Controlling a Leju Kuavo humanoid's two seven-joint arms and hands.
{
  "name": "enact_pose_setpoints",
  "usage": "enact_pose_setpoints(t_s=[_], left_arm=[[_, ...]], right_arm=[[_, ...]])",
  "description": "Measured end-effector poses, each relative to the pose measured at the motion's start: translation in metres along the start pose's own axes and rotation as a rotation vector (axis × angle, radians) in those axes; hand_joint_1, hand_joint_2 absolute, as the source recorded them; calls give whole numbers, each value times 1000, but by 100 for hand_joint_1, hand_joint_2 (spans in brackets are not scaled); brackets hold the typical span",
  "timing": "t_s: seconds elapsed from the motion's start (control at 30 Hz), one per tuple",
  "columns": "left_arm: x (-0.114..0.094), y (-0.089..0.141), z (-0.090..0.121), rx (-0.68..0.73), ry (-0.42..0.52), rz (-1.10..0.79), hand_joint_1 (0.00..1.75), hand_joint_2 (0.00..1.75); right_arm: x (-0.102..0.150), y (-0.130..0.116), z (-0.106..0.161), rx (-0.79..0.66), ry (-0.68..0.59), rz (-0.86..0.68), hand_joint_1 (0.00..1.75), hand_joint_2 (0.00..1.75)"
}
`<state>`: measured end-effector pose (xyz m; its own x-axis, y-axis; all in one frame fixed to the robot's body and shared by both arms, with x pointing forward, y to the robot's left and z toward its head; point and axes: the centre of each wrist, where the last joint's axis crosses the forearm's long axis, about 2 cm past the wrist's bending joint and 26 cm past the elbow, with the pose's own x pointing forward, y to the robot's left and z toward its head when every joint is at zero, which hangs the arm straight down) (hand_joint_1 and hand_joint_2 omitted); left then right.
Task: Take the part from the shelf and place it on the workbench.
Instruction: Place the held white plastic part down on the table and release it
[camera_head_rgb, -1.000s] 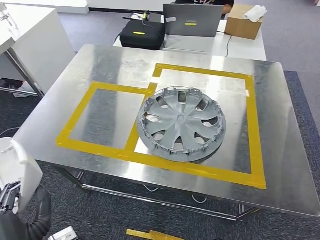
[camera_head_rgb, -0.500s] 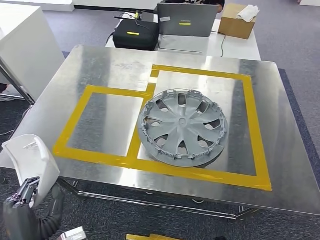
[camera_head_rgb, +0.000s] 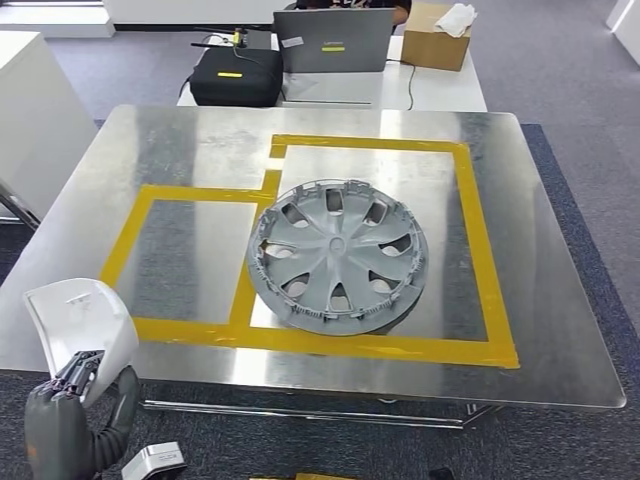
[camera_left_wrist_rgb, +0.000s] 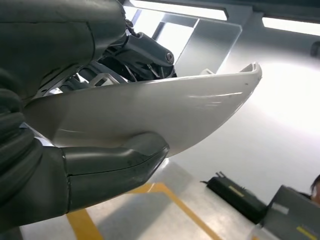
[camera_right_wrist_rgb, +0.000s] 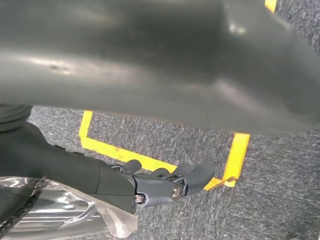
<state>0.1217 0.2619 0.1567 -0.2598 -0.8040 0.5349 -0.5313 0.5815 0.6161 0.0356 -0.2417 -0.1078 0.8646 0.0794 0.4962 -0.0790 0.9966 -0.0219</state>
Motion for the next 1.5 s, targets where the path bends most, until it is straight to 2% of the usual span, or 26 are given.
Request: enact_pose_setpoints(t_s=[0.27, 0.63, 0.9, 1.03, 1.1, 1.17, 1.23, 1.3, 1.5], left_arm=[[-45, 14, -7, -79, 59, -157, 175, 175], [-78, 24, -13, -146, 115, -262, 175, 175], [-128, 35, -31, -278, 177, -436, 175, 175], [-144, 37, -44, -330, 172, -494, 175, 175], [-149, 25, -64, -371, 139, -508, 175, 175], [-147, -7, -103, -388, 97, -495, 175, 175], [-133, -42, -142, -401, 50, -473, 175, 175], [-117, -69, -165, -434, -6, -454, 175, 175], [-82, -113, -195, -527, -122, -457, 175, 175]], right_arm=[[3, -4, -3, 22, -9, 11, 0, 0], [5, -4, -4, 38, -7, 17, 0, 0], [14, -8, -8, 56, -14, 49, 0, 0], [19, -10, -10, 56, -3, 54, 0, 0], [40, -10, -18, 34, 40, 11, 0, 0], [93, -7, -33, 11, 78, -51, 0, 0], [154, -3, -43, 12, 50, -81, 0, 0], [188, 0, -46, 22, 6, -91, 0, 0], [195, 4, -46, 38, -19, -98, 0, 0]])
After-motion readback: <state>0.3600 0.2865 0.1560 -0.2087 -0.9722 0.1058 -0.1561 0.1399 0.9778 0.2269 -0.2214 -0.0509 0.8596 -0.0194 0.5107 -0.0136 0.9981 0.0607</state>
